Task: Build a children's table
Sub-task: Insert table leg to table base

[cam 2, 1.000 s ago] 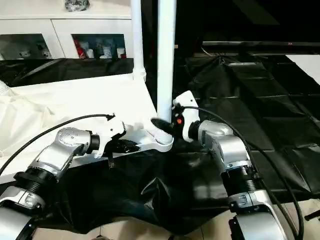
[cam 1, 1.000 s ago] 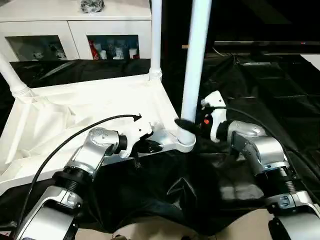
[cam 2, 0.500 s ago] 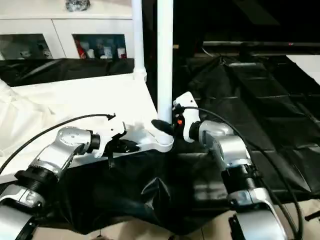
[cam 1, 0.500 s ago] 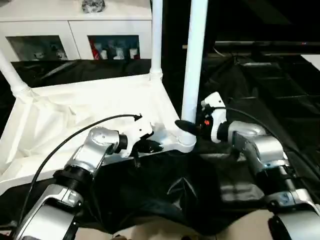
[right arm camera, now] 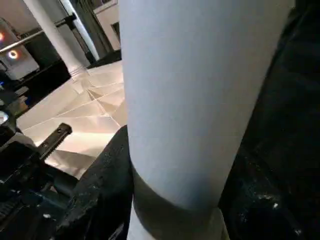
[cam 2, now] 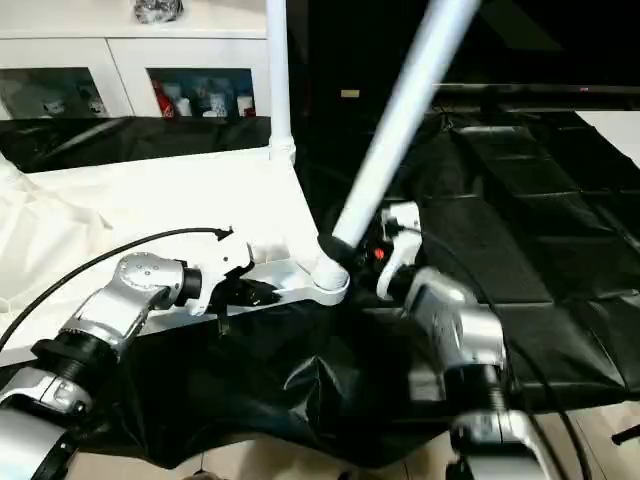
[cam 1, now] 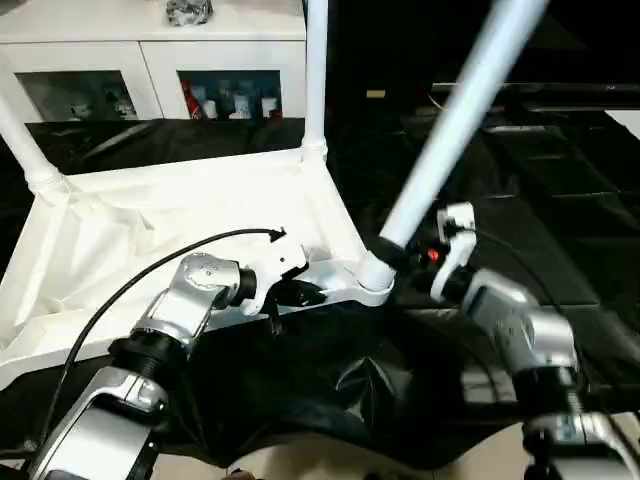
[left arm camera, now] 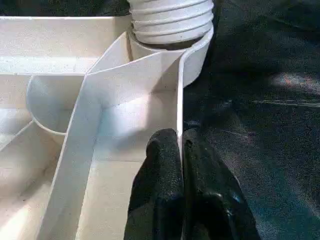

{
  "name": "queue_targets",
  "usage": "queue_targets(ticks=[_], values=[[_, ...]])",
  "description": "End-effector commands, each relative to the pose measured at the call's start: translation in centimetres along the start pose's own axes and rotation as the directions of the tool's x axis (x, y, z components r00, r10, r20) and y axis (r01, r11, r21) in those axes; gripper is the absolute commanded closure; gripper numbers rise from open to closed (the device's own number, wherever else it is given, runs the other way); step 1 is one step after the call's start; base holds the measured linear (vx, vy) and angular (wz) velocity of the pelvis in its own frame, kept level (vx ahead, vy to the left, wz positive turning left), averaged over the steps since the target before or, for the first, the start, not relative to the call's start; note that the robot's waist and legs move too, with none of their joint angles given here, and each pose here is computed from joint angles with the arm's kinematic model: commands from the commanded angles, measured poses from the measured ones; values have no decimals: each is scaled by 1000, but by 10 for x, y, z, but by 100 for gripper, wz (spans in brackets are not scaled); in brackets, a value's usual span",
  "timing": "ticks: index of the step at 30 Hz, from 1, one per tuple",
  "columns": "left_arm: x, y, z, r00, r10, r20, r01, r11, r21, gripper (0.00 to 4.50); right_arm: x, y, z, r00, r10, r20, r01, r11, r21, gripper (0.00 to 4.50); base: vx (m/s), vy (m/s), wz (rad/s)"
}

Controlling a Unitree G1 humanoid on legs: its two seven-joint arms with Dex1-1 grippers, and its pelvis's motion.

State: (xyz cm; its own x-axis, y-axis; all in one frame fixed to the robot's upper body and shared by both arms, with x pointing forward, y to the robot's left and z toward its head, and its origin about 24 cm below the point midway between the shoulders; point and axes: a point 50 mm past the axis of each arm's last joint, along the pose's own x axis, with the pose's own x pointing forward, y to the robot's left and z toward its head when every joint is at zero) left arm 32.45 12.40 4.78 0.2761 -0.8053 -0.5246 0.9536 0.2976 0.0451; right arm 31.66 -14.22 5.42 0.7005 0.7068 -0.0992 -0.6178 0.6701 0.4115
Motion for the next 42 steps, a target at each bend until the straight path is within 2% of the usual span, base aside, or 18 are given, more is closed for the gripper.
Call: queue_targets(ticks=[1,8,13,16,21,30,42], values=[[-1,5,3,999,37,-20,-37,999,21,450,-7,0,-28,997,-32,-75,34,999,26,261,0,0,0],[-1,8,3,998,56,-26,-55,998,30,450,-13,1,-39,989,-83,-121,73,993,-89,261,0,0,0],[1,7,3,998,57,-24,-56,998,32,450,-10,3,-34,986,-108,-124,87,983,-161,262,0,0,0],[2,7,2,998,55,-23,-55,998,32,450,-8,4,-33,986,-104,-133,80,981,-176,262,0,0,0],[1,5,0,999,38,-35,-36,998,45,450,-2,7,-31,976,-53,-211,1,972,-236,262,0,0,0],[0,2,-2,998,-17,-65,21,997,68,450,10,3,-16,941,39,-336,-136,952,-272,262,0,0,0],[1,-4,1,996,-66,-61,72,992,103,450,7,1,-16,893,132,-430,-267,925,-270,262,0,0,0]])
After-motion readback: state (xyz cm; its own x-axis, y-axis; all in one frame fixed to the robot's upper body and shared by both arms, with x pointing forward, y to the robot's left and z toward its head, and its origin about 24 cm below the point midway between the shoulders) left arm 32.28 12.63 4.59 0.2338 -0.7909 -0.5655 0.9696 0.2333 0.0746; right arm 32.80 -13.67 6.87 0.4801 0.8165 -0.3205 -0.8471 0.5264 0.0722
